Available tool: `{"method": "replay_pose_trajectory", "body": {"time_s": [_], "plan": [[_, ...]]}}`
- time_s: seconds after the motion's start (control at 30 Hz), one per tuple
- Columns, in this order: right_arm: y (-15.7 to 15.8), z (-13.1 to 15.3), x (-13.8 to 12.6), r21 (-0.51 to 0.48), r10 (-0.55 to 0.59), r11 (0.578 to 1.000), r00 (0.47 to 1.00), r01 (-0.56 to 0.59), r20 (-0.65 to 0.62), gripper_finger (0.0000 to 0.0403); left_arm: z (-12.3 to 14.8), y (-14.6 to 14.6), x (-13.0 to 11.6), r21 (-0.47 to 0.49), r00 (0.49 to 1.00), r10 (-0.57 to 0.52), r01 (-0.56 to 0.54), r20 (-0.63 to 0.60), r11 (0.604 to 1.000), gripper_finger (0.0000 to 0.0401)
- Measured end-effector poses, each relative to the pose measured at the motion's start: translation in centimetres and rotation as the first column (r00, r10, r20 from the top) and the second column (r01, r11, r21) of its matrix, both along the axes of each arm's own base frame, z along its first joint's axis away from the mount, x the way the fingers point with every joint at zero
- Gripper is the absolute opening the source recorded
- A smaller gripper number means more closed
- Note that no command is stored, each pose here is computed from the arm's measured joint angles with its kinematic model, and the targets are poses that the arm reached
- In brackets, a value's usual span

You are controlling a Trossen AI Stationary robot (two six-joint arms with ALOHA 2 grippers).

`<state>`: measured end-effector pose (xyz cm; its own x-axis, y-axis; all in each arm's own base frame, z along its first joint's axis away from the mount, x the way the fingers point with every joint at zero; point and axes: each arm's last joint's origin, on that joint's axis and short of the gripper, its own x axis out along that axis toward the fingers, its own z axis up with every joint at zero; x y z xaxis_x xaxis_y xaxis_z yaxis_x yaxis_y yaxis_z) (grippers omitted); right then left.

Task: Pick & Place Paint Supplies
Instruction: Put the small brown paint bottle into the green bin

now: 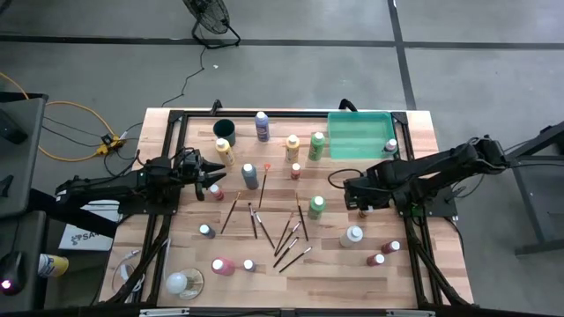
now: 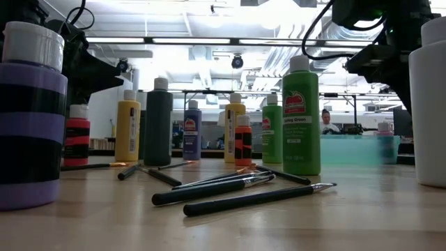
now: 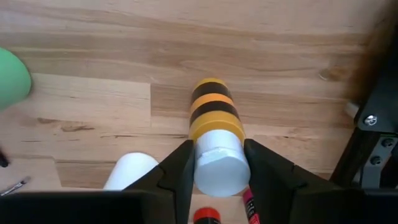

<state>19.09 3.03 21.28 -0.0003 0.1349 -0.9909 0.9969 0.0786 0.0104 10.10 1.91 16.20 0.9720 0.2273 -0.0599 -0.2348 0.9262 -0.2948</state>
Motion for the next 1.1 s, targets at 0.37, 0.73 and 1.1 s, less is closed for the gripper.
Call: {"method": "replay_pose_trajectory", "body": {"time_s": [0.37,0.73,1.1], "plan": [[-2.7,4.9,1.7,-0.067,0.061,0.996,0.99,-0.052,0.13,0.0112,0.0,0.0,0.0,0.0,1.0,0.001,-0.001,0.0,1.0,0.0152],[-10.6,10.1,3.7,-0.257,0.151,0.96,0.977,-0.11,0.15,0.0114,0.0,0.0,0.0,0.0,1.0,0.0,0.0,0.001,1.0,0.0152],[-19.3,9.7,1.1,-0.305,-0.122,0.942,0.989,0.141,0.08,0.0115,0.0,0.0,0.0,0.0,1.0,0.0,0.0,0.001,1.0,0.0152]]}}
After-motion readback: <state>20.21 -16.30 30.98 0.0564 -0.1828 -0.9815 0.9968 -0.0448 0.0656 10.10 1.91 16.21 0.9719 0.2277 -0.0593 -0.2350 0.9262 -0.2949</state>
